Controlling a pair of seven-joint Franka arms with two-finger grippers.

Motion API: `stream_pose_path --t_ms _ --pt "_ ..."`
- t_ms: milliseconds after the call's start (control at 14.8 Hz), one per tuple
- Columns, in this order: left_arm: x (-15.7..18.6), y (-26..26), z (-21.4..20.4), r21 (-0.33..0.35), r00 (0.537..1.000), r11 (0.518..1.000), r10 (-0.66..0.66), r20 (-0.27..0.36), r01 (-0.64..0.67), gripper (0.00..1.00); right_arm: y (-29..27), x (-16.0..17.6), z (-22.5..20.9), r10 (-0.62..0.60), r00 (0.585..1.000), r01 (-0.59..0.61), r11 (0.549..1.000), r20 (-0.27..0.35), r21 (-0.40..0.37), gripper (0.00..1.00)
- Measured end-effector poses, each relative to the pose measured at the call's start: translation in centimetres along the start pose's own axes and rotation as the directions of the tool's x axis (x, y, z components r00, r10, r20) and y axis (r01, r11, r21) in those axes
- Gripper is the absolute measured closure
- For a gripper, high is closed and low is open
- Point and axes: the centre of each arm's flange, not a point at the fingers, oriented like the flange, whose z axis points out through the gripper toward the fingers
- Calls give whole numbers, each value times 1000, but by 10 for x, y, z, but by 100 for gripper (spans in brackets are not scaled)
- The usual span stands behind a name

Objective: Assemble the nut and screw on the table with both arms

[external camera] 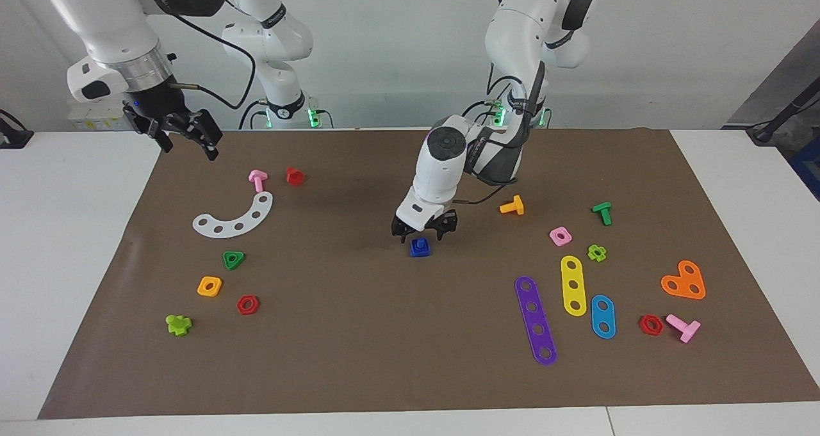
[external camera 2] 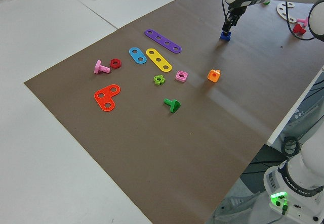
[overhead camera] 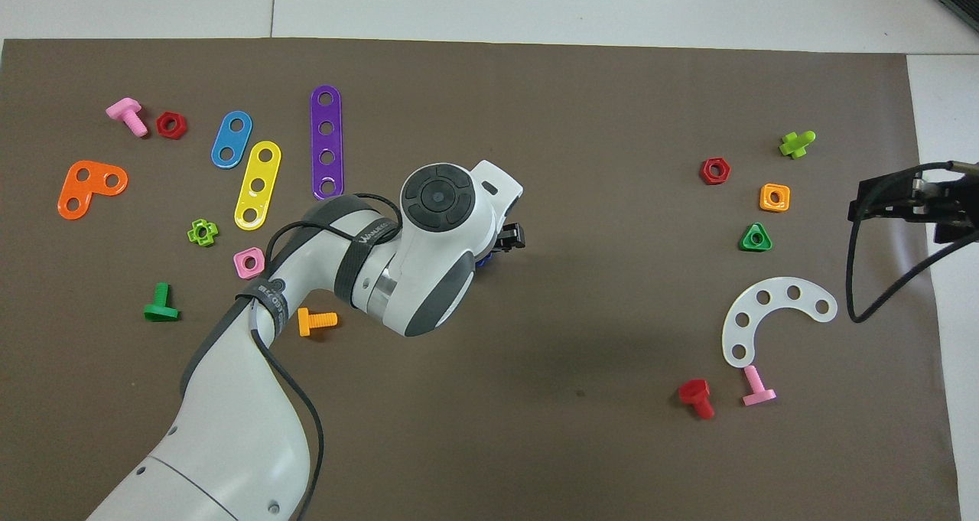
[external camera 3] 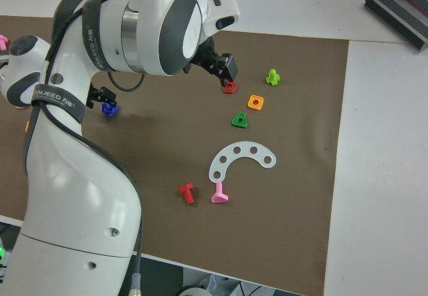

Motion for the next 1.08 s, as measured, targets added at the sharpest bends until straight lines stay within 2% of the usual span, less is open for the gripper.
stream_pose_path --t_ms 203,339,542,677,880,1084 --pt "14 -7 -14 20 1000 1000 1 -22 0 0 0 0 0 0 1000 0 1000 0 0 0" --pt "49 -38 -37 29 998 999 -33 -56 35 0 0 0 0 0 1000 0 1000 0 0 0" --pt "110 -123 -75 25 995 999 -36 -96 39 0 0 0 0 0 1000 0 1000 0 0 0" --pt "138 -191 -99 35 994 999 -20 -111 24 0 0 0 0 0 1000 0 1000 0 0 0" --pt "157 -285 -130 63 995 998 27 -95 -21 0 2 0 0 4 1000 -4 1000 1 0 0" --pt "149 -347 -169 84 998 996 45 -44 -41 0 8 2 0 -23 1000 23 1000 0 -2 0"
